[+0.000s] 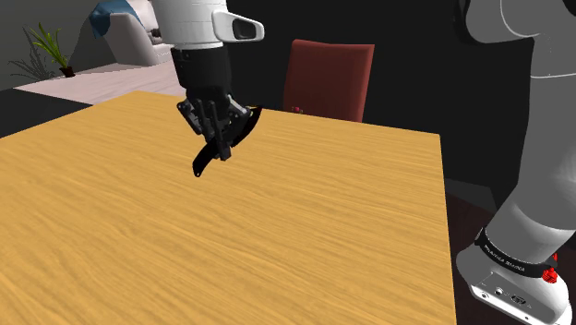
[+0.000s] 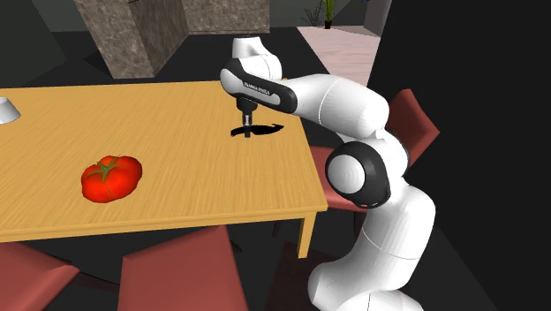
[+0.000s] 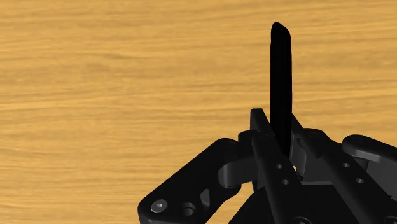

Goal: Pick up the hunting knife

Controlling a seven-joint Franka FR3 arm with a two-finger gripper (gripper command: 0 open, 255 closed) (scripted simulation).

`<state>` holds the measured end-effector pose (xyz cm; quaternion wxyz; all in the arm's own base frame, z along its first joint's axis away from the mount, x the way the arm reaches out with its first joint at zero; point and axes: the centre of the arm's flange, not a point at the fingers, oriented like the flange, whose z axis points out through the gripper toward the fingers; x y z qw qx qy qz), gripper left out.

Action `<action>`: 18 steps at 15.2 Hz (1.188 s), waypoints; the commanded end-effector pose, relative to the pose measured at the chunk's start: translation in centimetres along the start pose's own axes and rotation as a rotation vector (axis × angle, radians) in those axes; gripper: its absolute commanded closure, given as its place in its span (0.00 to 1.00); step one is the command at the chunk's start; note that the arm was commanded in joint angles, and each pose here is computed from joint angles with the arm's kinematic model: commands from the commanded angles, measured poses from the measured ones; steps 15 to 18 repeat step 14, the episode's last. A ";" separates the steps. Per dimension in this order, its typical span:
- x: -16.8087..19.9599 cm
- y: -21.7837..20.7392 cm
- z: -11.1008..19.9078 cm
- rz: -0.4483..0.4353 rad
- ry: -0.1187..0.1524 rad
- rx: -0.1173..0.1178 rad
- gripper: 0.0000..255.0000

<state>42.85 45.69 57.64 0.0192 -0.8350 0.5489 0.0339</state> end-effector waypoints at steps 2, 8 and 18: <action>-0.1 0.0 -1.5 0.000 0.000 -0.001 1.00; -0.3 0.0 -4.7 0.000 0.000 -0.001 1.00; -0.5 0.1 -6.8 0.000 0.000 -0.001 1.00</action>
